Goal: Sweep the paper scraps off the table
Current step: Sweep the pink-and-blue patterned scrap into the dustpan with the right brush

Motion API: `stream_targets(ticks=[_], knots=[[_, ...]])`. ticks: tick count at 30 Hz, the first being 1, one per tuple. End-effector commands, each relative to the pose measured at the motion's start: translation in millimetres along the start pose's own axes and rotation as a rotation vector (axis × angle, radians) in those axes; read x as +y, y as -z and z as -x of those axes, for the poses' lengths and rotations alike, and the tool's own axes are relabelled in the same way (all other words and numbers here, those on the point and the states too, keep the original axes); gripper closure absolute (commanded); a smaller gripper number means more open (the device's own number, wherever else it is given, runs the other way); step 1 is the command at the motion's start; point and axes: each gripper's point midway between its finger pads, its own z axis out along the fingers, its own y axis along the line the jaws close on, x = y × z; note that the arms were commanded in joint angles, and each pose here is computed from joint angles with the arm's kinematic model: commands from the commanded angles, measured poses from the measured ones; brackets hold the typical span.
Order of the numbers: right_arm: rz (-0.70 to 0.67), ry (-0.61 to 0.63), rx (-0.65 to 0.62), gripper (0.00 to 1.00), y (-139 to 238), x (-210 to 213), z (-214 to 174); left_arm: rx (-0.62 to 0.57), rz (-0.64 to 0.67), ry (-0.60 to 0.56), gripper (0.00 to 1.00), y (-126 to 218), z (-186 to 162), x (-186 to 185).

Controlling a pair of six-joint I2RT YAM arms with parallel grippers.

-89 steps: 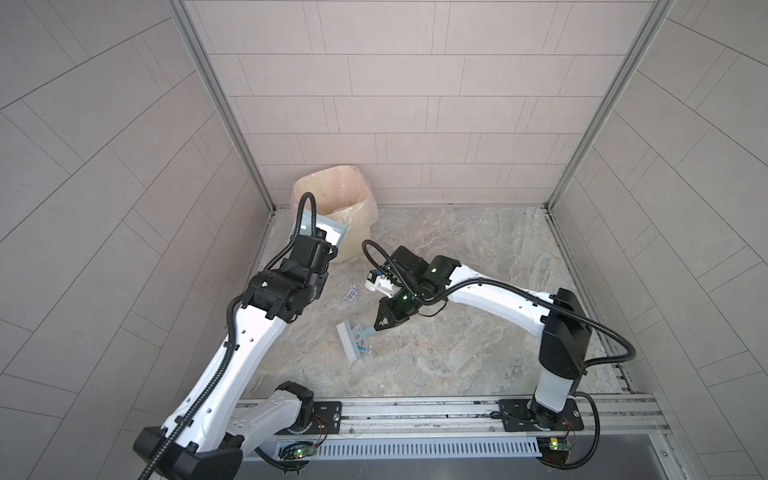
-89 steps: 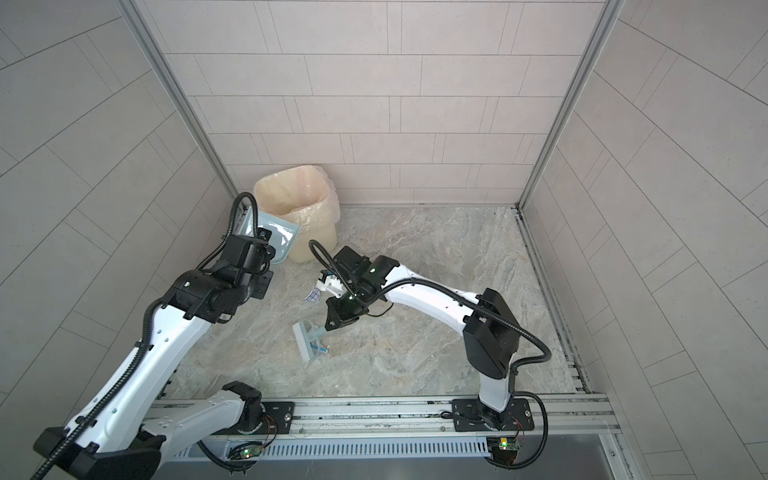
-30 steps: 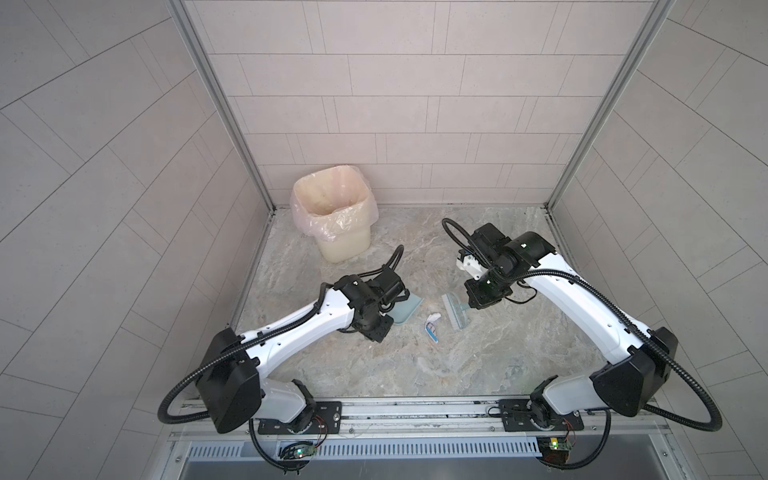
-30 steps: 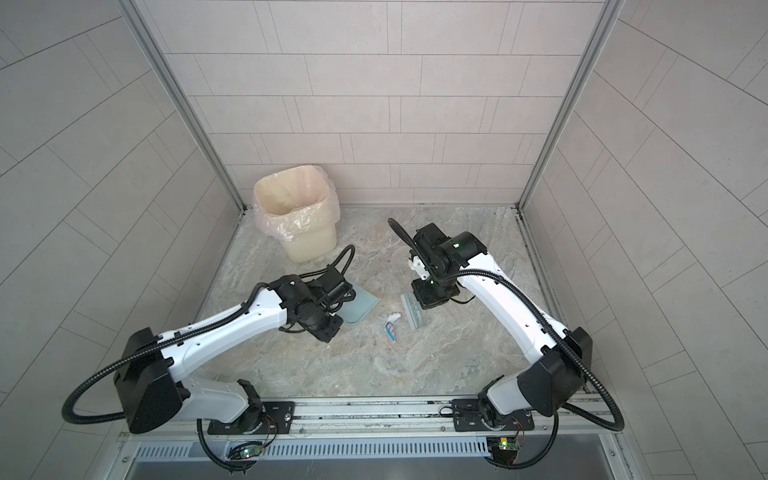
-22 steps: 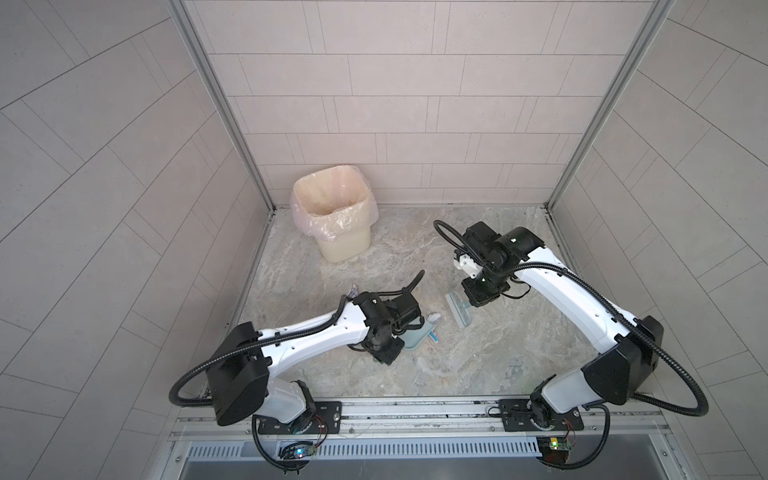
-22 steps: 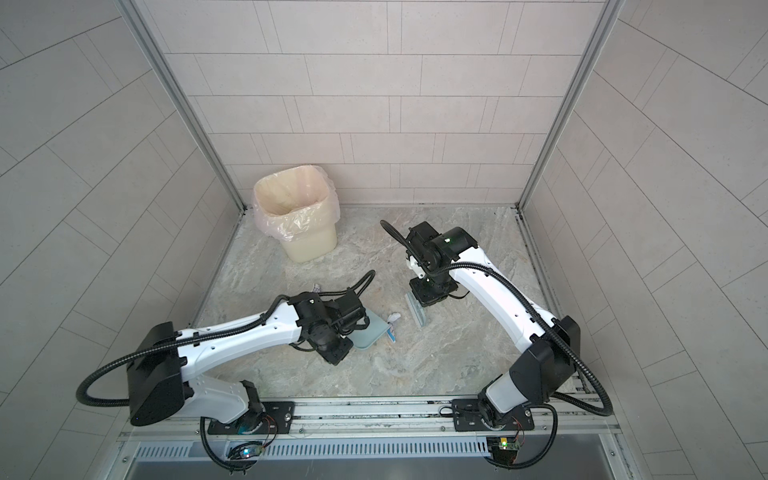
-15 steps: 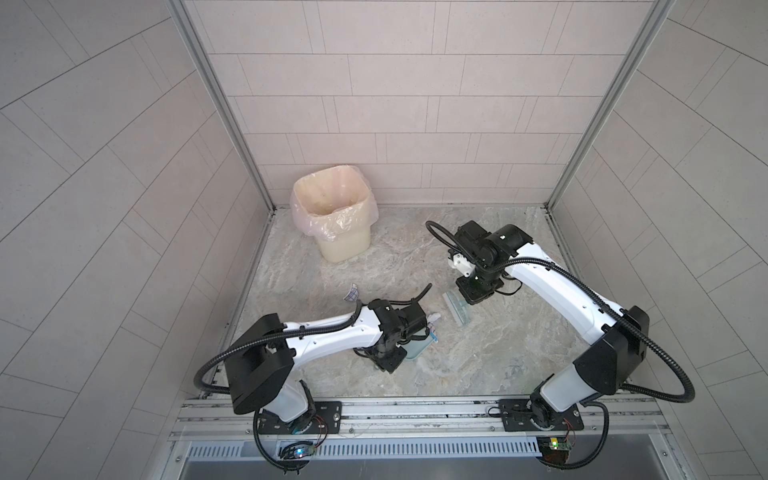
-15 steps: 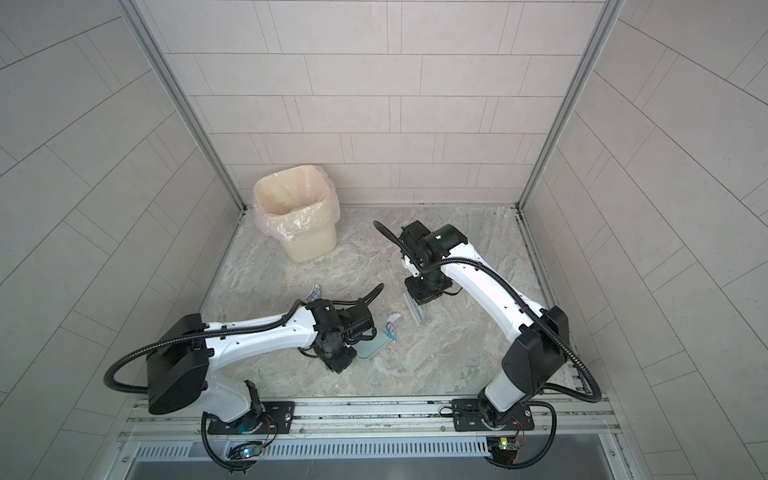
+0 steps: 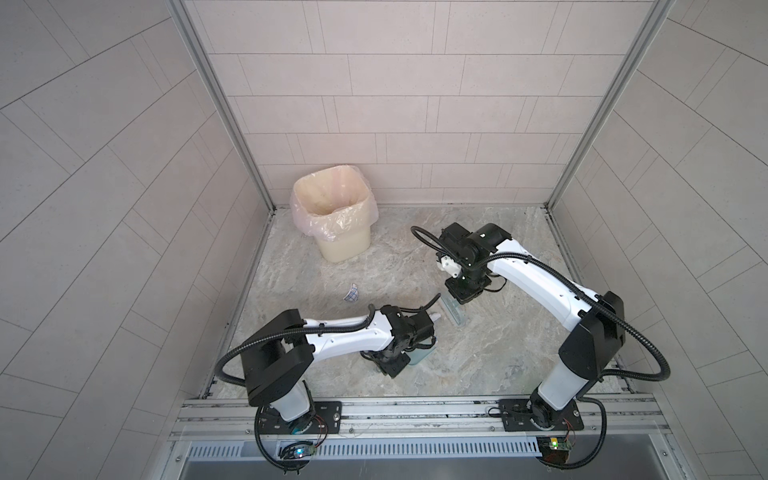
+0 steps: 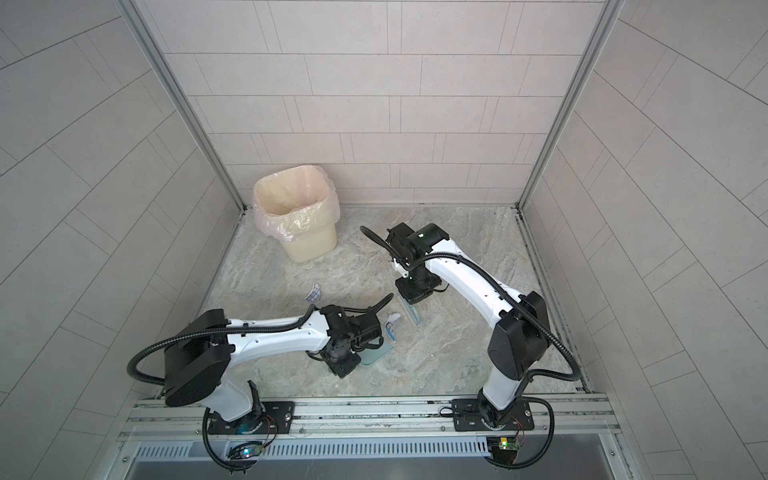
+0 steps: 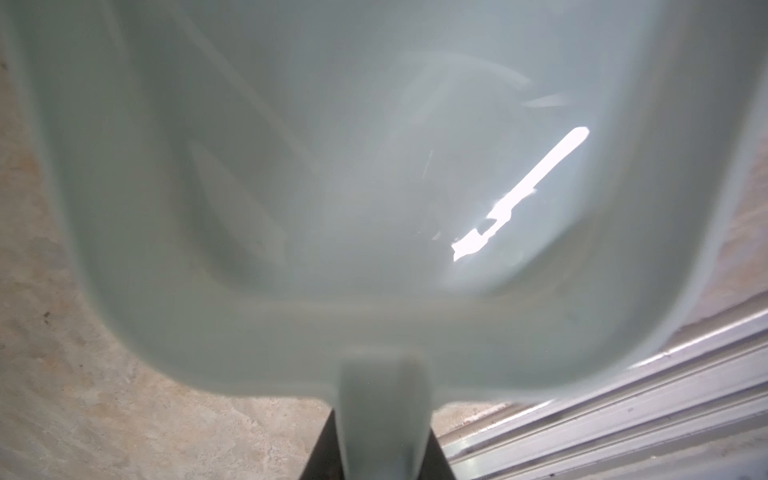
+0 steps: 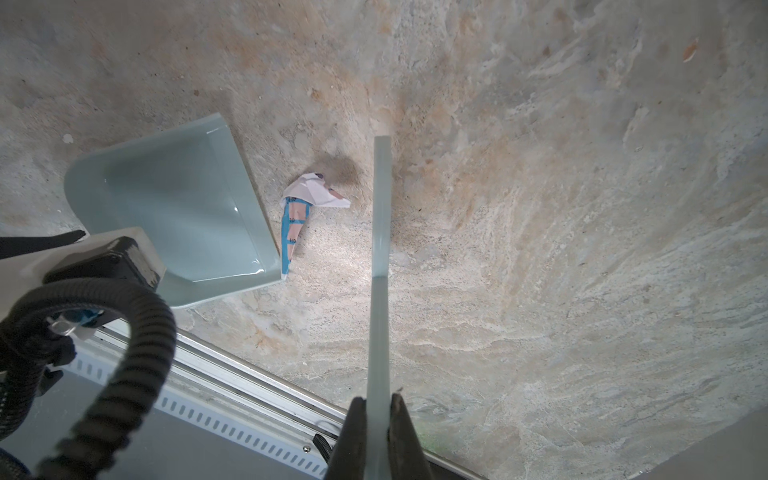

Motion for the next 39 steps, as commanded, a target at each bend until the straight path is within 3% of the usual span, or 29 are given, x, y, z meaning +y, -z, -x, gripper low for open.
stream_targets(ticks=[1, 14, 26, 34, 39], knots=[[-0.009, 0.021, 0.008, 1.00, 2, 4, -1, 0.000, 0.036, -0.034, 1.00, -3, 2, 4], [0.170, 0.047, -0.004, 1.00, 8, 59, -3, -0.004, 0.014, -0.059, 1.00, -11, 8, -2], [0.040, 0.041, 0.020, 1.00, 0, 25, 1, -0.016, 0.008, -0.044, 1.00, -14, 5, -2], [0.069, 0.151, 0.086, 1.00, -9, 60, 7, -0.021, 0.011, -0.031, 1.00, -15, 5, -1], [0.182, 0.172, 0.086, 1.00, 1, 86, -1, -0.027, 0.012, -0.017, 1.00, -15, 2, 0]])
